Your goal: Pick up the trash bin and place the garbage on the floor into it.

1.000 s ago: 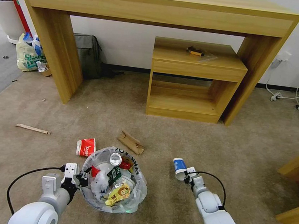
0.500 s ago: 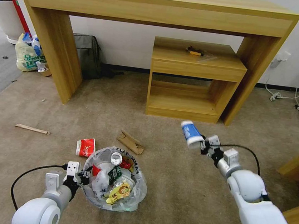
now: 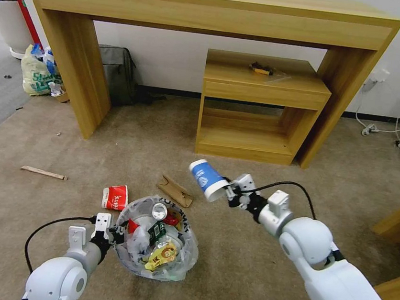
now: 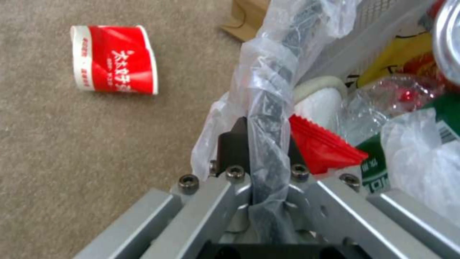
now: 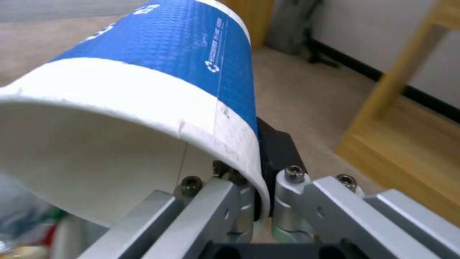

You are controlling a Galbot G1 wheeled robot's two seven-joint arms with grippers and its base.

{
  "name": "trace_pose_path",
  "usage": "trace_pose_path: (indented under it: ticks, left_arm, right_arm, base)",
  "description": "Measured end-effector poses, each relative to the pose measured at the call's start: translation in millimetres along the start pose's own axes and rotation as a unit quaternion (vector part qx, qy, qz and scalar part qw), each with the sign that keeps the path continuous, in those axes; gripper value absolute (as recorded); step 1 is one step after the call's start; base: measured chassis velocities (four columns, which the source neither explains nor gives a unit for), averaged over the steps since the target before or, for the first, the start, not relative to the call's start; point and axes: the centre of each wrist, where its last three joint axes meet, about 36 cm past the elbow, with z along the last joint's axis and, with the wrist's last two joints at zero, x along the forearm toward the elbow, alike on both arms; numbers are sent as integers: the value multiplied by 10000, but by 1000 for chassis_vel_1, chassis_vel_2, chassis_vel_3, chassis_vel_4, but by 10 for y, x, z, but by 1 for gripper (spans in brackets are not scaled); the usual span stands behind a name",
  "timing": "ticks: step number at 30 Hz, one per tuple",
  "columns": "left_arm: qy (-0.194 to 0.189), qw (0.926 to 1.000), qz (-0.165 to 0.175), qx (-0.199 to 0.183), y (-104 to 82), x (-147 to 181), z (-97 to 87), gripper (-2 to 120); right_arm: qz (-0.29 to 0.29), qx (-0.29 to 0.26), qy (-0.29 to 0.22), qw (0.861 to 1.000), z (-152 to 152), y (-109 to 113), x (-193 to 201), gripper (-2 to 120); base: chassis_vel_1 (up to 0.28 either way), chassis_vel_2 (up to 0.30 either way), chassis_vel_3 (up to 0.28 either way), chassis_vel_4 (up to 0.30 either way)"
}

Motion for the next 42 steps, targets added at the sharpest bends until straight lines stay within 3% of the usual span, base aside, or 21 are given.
trace_pose_path:
  ticks: [8, 15, 18, 20, 29, 31, 36, 42]
  left_arm:
    - [51, 9999, 8, -89, 30, -61, -23, 0]
    - [80, 9999, -19, -135, 35, -23, -26, 0]
    - [62, 9999, -29, -134, 23, 7, -37, 0]
    - [18, 9999, -49, -120, 7, 38, -67, 0]
    - [-107, 9999, -71, -81, -8, 112, -132, 0]
    - [-154, 9998, -84, -48, -7, 141, -150, 0]
    - [-196, 9998, -57, 34, -19, 167, -169, 0]
    - [-256, 9996, -57, 124, -42, 193, -184, 0]
  right_arm:
    - [-613, 125, 26, 9980, -45, 411, -229, 0]
    - [-973, 266, 174, 9947, -51, 600, -458, 0]
    - [-1020, 350, 252, 9939, -40, 658, -536, 6]
    - [-994, 392, 310, 9938, -30, 691, -595, 18]
    - [-900, 416, 337, 9945, -10, 728, -629, 45]
    - [-846, 367, 249, 9954, -57, 744, -590, 57]
    - [-763, 324, 102, 9965, -168, 721, -508, 70]
    - [-659, 242, -46, 9975, -281, 659, -375, 95]
  base:
    - [0, 0, 0, 0]
    - [0, 0, 0, 0]
    - [0, 0, 0, 0]
    - [0, 0, 0, 0]
    - [0, 0, 0, 0]
    - [0, 0, 0, 0]
    - [0, 0, 0, 0]
    - [0, 0, 0, 0]
